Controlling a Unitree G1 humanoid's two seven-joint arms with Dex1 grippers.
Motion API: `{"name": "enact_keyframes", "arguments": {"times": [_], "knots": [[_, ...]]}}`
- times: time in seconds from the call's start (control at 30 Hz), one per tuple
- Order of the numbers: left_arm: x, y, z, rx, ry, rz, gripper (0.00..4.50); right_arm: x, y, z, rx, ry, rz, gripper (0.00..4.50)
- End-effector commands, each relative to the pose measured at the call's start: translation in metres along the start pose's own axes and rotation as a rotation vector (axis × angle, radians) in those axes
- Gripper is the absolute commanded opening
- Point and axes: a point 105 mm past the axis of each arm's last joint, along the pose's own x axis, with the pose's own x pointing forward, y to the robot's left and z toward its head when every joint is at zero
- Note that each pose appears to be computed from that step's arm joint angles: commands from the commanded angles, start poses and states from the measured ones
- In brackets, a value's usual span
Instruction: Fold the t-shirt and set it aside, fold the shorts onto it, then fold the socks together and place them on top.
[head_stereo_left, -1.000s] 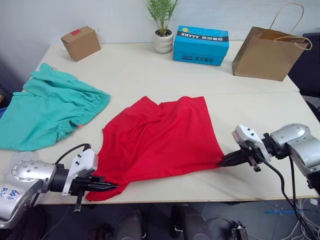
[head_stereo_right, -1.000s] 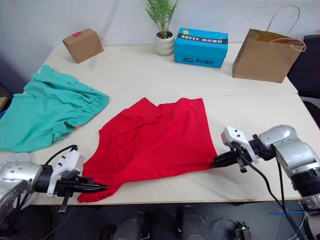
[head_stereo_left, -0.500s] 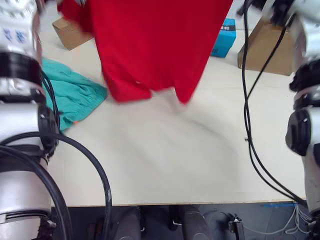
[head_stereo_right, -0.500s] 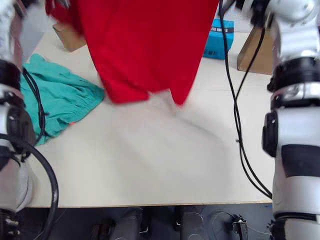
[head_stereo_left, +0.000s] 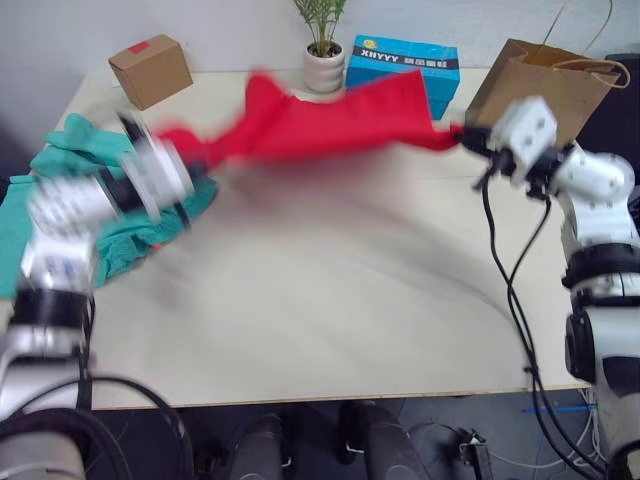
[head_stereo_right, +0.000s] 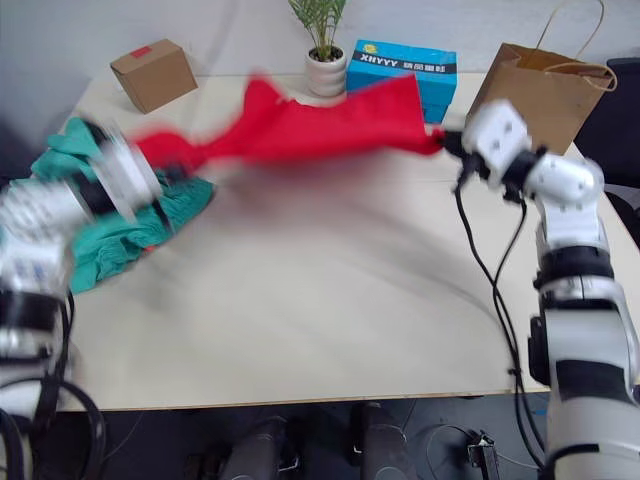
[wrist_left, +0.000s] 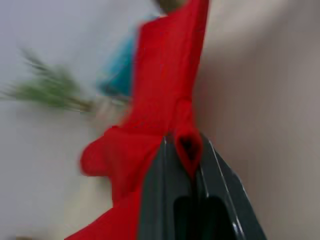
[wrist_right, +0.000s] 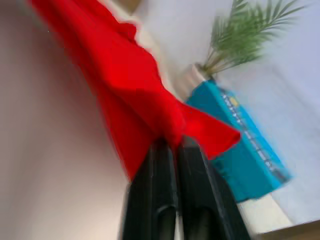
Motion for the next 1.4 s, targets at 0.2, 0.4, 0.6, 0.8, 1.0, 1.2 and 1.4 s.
{"name": "enact_keyframes", "arguments": {"times": [0.2, 0.4, 0.6, 0.8, 1.0, 1.2, 1.4], "knots": [[-0.019, -0.087, 0.031, -0.091, 0.077, -0.303, 0.0, -0.055, 0.062, -0.043, 0.12, 0.128, 0.198, 0.06], [-0.029, -0.112, 0.022, -0.316, 0.179, -0.352, 0.0, -0.087, 0.109, -0.046, 0.12, 0.14, 0.364, 0.06], [-0.043, -0.137, 0.016, -0.556, 0.291, -0.467, 0.0, -0.107, 0.135, -0.038, 0.339, 0.183, 0.506, 0.06], [-0.058, -0.147, 0.005, -0.625, 0.426, -0.625, 0.0, -0.118, 0.15, -0.026, 0.548, 0.341, 0.7, 0.06], [-0.008, -0.011, -0.002, -0.383, 0.258, -0.247, 0.0, -0.06, 0.047, 0.003, 0.287, 0.213, 0.429, 0.06], [0.009, 0.206, 0.1, 0.086, -0.055, 0.659, 0.0, -0.034, -0.151, 0.13, -0.236, -0.145, -0.611, 0.06], [-0.044, 0.235, 0.203, 0.494, -0.36, 0.898, 0.0, -0.066, -0.185, 0.19, -0.409, -0.294, -0.886, 0.06]]}}
